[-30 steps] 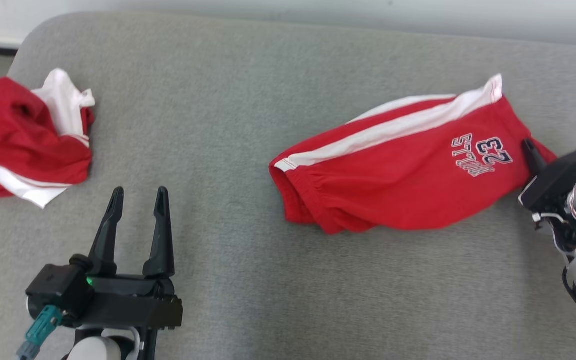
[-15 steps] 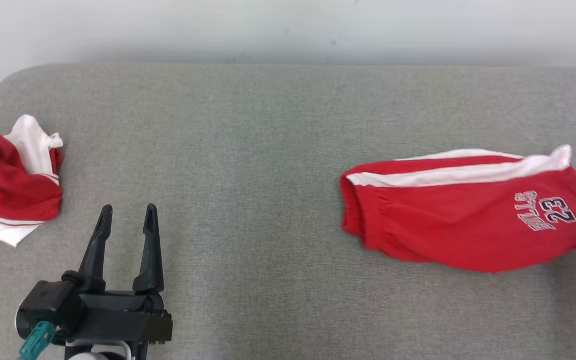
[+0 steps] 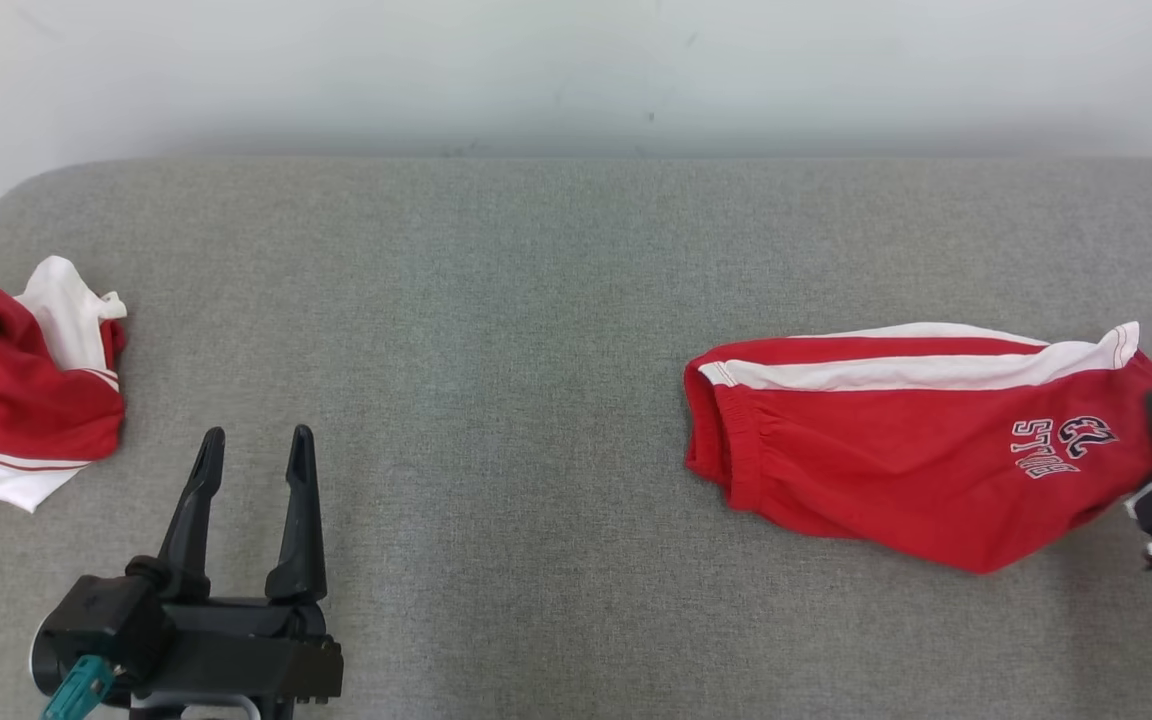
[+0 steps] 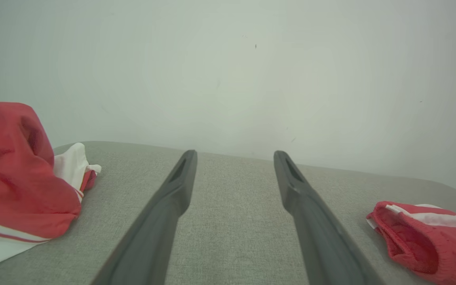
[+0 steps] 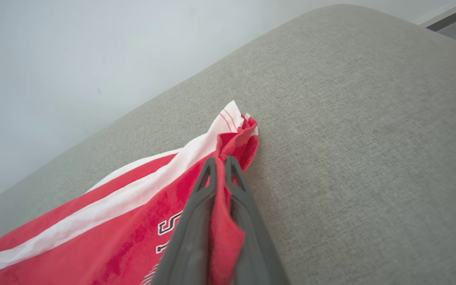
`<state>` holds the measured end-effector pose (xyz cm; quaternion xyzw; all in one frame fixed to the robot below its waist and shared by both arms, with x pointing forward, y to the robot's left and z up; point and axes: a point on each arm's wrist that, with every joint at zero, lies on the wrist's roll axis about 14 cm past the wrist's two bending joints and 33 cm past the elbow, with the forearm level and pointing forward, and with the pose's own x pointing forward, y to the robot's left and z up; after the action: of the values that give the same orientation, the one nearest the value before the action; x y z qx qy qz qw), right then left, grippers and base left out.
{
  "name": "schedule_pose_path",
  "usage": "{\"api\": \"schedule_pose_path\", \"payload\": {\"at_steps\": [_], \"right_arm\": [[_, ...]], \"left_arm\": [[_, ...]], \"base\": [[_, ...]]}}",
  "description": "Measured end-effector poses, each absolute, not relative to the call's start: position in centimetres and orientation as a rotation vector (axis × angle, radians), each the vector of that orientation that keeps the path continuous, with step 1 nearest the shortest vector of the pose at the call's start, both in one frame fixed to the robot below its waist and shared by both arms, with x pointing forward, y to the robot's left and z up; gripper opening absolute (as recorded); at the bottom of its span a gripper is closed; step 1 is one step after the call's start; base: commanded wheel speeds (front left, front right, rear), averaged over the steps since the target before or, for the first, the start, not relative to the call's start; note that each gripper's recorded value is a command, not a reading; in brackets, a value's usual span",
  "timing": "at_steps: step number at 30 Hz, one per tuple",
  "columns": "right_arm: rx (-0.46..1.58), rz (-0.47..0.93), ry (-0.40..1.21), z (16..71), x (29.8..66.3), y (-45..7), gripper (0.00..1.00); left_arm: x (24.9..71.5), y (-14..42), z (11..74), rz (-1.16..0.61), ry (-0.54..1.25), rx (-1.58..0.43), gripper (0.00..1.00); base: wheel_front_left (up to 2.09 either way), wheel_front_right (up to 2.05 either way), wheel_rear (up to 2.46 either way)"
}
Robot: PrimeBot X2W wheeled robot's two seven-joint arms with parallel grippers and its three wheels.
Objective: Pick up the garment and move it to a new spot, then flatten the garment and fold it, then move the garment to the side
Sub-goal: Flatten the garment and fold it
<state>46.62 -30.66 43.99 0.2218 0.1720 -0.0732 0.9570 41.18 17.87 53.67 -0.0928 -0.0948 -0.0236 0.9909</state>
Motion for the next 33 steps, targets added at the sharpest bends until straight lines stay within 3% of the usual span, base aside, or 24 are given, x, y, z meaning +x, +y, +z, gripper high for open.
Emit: {"api": "schedule_pose_path", "payload": {"at_steps": [11, 22, 33], "right_arm": [[0.513, 0.097, 0.221, 48.4, 48.3, -22.0, 0.00], [0.578, 0.367, 0.185, 50.9, 46.9, -12.0, 0.00], [0.578, 0.452, 0.317, 46.7, 44.2, -6.5, 0.00]], "left_arm": [[40.1, 18.5, 54.2, -0.028, -0.203, -0.185, 1.00], [38.7, 19.7, 54.3, 0.010, -0.207, -0.187, 1.00], [38.0, 20.5, 53.8, 0.041, -0.190, -0.196, 1.00]], "base": [[0.00, 0.00, 0.00], [0.00, 0.00, 0.00], [0.00, 0.00, 0.00]]}}
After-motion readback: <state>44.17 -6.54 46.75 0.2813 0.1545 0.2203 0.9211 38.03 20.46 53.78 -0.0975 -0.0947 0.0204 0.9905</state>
